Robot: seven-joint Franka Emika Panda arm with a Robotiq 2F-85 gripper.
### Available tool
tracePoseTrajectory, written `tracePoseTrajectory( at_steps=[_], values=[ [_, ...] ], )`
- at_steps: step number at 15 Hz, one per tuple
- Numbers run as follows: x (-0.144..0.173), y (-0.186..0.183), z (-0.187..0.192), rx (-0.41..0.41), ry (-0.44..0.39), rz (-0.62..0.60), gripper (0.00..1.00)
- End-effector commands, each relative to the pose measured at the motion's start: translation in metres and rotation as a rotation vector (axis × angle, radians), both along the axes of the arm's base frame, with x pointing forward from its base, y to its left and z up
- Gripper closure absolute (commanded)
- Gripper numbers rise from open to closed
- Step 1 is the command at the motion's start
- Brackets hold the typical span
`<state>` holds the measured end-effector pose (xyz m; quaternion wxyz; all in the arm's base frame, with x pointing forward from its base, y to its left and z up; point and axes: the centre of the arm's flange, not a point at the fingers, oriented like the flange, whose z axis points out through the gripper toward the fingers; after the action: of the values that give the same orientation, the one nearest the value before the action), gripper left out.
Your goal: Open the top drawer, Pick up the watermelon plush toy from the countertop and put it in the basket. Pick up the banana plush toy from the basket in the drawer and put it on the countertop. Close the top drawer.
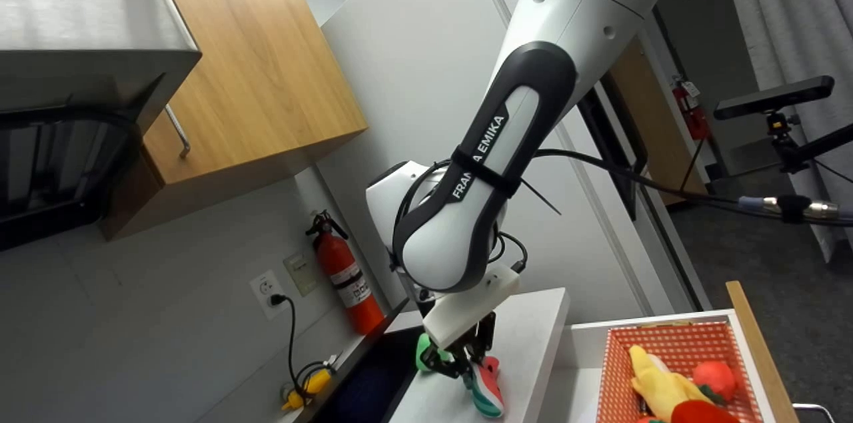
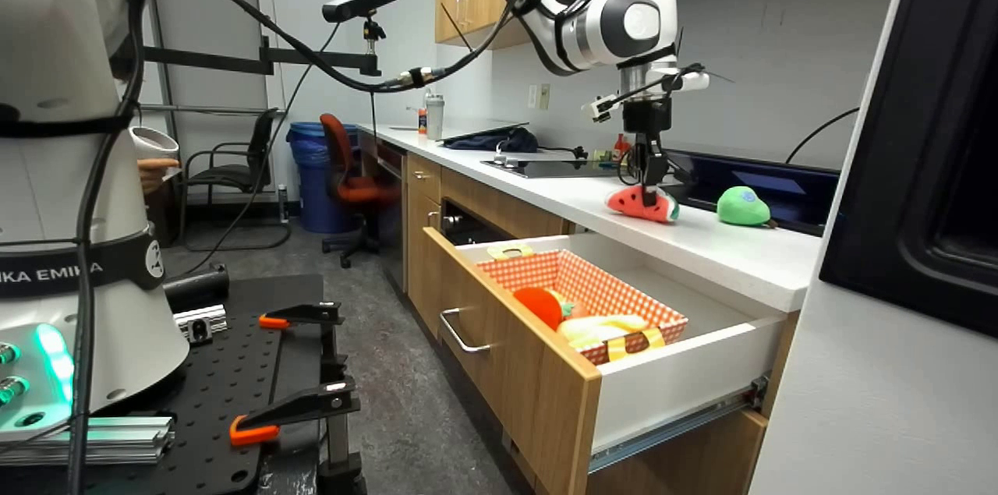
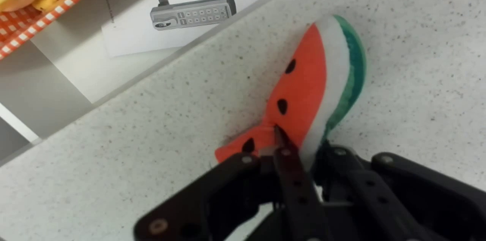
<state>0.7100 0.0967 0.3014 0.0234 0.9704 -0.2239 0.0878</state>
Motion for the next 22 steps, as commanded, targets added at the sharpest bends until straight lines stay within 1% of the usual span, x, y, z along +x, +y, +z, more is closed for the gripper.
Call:
tracePoseTrajectory(
  at_steps=[1,8,14,22],
  values=[
    [-0.009,-0.003,0.008,-0.019,0.012,-0.01,0.97],
    [-0.044,-0.018,0.011,-0.05,0.041,0.014,0.97],
    [-0.084,-0.032,0.005,-0.082,0.096,0.026,0.97],
    [-0.141,-0.065,-0.014,-0.106,0.189,0.001,0.97]
  ],
)
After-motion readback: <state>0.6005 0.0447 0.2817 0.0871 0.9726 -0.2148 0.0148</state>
